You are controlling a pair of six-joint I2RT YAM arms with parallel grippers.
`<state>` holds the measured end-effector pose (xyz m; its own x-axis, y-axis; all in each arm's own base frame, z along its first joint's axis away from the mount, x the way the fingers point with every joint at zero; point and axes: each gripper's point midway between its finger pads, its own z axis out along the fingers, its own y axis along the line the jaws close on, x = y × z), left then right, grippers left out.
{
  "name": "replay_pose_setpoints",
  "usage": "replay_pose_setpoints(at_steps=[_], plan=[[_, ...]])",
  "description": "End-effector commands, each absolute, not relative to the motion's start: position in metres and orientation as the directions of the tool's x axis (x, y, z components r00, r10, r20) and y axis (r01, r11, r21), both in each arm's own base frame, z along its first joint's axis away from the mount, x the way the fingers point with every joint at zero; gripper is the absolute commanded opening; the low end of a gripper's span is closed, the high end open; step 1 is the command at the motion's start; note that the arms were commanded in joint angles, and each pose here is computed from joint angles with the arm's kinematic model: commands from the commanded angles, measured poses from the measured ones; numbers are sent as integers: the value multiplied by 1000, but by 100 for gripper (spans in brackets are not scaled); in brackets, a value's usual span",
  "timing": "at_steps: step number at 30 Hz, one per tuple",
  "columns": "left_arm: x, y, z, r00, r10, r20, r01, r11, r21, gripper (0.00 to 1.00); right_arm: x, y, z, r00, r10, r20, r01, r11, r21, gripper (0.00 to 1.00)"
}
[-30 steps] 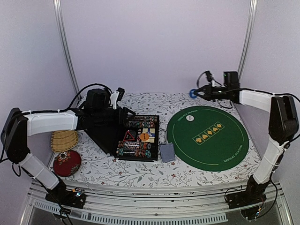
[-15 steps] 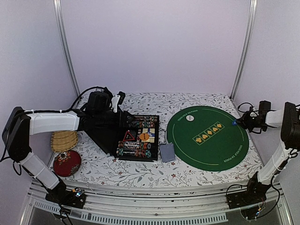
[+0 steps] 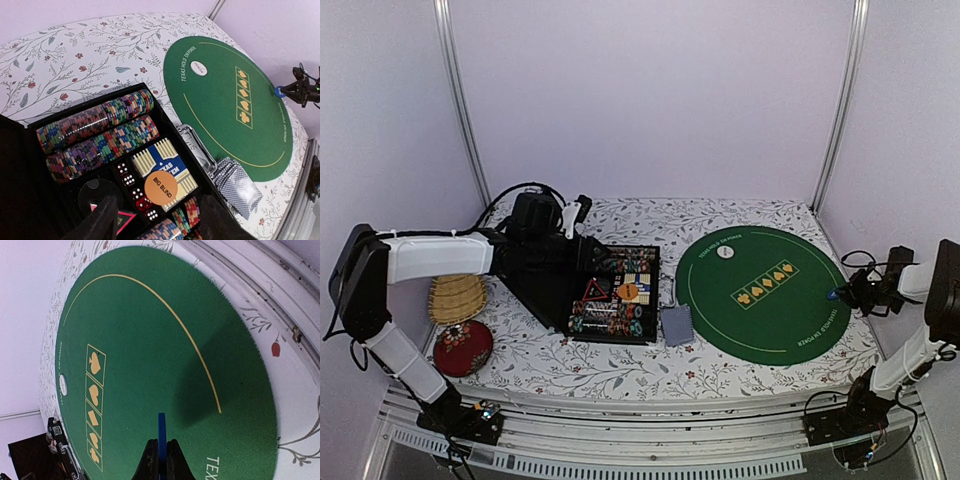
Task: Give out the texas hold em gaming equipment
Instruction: Place the small blind button in the small blind area.
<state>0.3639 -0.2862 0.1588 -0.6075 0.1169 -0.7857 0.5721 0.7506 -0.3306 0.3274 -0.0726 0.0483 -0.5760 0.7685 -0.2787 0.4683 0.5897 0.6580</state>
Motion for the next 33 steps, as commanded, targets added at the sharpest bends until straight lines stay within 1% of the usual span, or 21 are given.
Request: replay_pose_setpoints(at_steps=[1, 4, 9, 10, 12, 13, 14, 16, 17, 18, 20, 23, 25, 27, 28, 30, 33], plan=[[364, -291, 162, -596, 138, -791, 592, 741, -316, 58, 320, -58, 42, -607, 762, -227, 452, 566, 690, 2], [362, -290, 160, -600, 139, -788, 590, 743, -318, 59, 310, -53, 38, -608, 765, -212, 465, 559, 686, 2], [362, -290, 159, -600, 141, -787, 591, 742, -317, 59, 303, -57, 33, -602, 768, -220, 488, 572, 660, 3], [362, -290, 160, -600, 142, -787, 591, 742, -317, 59, 302, -61, 32, -596, 771, -225, 500, 576, 646, 9], [362, -289, 160, -600, 142, -787, 590, 742, -317, 59, 302, -69, 34, -581, 776, -243, 520, 585, 623, 31], [362, -289, 160, -603, 142, -785, 588, 745, -316, 59, 302, -73, 37, -573, 778, -258, 530, 592, 607, 46], [362, -288, 160, -604, 142, -784, 585, 748, -315, 59, 302, -79, 41, -561, 779, -281, 541, 602, 588, 56], [361, -287, 159, -608, 141, -781, 579, 752, -314, 60, 303, -90, 55, -533, 774, -342, 553, 625, 551, 68], [361, -286, 158, -610, 141, -780, 577, 753, -315, 61, 304, -96, 65, -518, 767, -379, 554, 639, 534, 72], [361, -286, 157, -613, 139, -778, 575, 755, -317, 62, 305, -101, 75, -505, 758, -413, 552, 651, 521, 74], [361, -286, 155, -623, 132, -771, 565, 758, -326, 65, 309, -103, 95, -495, 726, -478, 536, 688, 489, 76], [363, -290, 149, -646, 127, -752, 550, 761, -344, 68, 327, -79, 129, -525, 611, -592, 464, 789, 402, 76], [365, -293, 142, -666, 129, -735, 538, 765, -354, 70, 347, -38, 153, -563, 496, -661, 342, 868, 361, 75], [367, -296, 137, -681, 127, -721, 526, 769, -362, 71, 368, 32, 175, -614, 349, -708, 118, 927, 355, 73], [367, -298, 135, -688, 127, -714, 523, 769, -367, 71, 375, 62, 181, -631, 296, -717, 24, 931, 363, 73], [368, -301, 133, -702, 125, -701, 516, 767, -381, 71, 383, 127, 191, -667, 192, -720, -174, 900, 401, 71], [366, -306, 129, -722, 114, -683, 507, 759, -409, 68, 385, 221, 195, -706, 53, -706, -408, 785, 467, 68]])
